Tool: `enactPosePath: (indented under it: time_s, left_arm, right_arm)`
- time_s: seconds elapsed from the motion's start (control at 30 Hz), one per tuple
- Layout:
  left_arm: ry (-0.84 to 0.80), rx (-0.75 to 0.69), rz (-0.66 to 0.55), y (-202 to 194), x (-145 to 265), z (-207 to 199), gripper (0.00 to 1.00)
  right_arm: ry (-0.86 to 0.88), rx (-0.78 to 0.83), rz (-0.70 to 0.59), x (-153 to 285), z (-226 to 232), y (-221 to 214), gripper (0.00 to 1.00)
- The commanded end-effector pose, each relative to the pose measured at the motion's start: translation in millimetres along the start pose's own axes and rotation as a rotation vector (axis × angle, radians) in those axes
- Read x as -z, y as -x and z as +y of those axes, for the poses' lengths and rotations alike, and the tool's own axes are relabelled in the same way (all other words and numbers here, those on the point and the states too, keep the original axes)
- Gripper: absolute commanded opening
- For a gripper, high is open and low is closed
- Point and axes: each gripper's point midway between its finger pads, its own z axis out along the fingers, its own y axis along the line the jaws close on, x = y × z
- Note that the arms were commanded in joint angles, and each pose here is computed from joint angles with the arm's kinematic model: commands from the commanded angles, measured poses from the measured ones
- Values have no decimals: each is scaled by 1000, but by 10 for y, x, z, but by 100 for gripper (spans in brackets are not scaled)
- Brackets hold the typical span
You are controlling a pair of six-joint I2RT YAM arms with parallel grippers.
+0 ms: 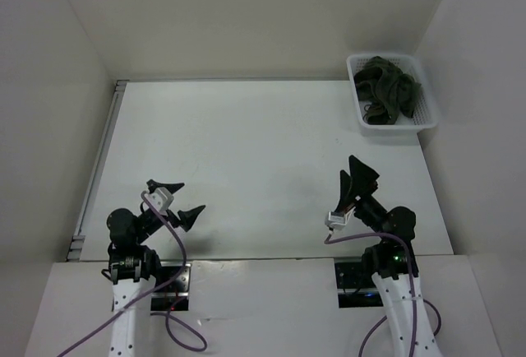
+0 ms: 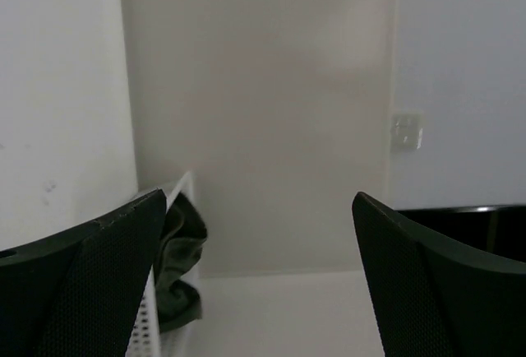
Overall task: Fold and stack the shorts
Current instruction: Grab the shorts from the pile
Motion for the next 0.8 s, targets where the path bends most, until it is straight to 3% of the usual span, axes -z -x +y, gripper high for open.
enactPosePath:
  time_s: [0.0,0.03,0.1,0.13,0.2,0.23,0.27,0.3,0.33,0.37,0.4,0.43,0.47,0.5,0.57,0.77]
  left_arm:
    - [-168,-216,-167,676,-7,-279,100]
    - [-181,-205,-160,701,-20,-295,100]
    - [-141,-144,-120,746,-103,-171,100]
    - [-145,-85,-72,692,-186,-131,100]
    - [-132,-5,4,698,-278,-67,100]
    - [-98,-20,-6,1005,-375,23,100]
    - [-81,62,97,874,-551,146,100]
    - [-52,72,125,963,-693,247,100]
    - [31,122,254,724,-991,480,100]
    - [76,74,192,1312,-1260,712,100]
    - [109,110,273,1273,-1387,859,100]
    - [127,170,378,970,-1612,1096,100]
    - [101,192,406,1003,-1695,1105,100]
    - [77,184,379,1178,-1821,1144,100]
    - [24,221,435,967,-1967,1071,100]
    - [-1,282,567,485,-2368,1155,100]
  right_arm:
    - [-198,121,-118,10,-993,255,98]
    - [-128,-40,-32,-132,-860,-12,98]
    - [-178,-162,83,-262,-1278,-334,98]
    - [-190,-397,217,-516,-1450,-743,98]
    - [-171,-692,427,-823,-1419,-1272,98]
    - [-315,-785,512,-916,-2078,-1624,98]
    - [-264,-1009,695,-1225,-1457,-2140,98]
    - [-230,-1098,774,-1263,-1286,-2335,98]
    - [-305,-1135,760,-1364,-1640,-2532,98]
    - [-245,-1237,836,-1488,-1171,-2842,98]
    - [-255,-1269,854,-1551,-1257,-2966,98]
    - [-245,-1299,887,-1597,-1107,-3096,98]
    - [-210,-1353,977,-1611,-619,-3345,98]
    - [-212,-1375,1002,-1625,-476,-3461,98]
    - [-149,-1389,1081,-1594,65,-3685,98]
    - [-47,-1385,1216,-1393,889,-4004,98]
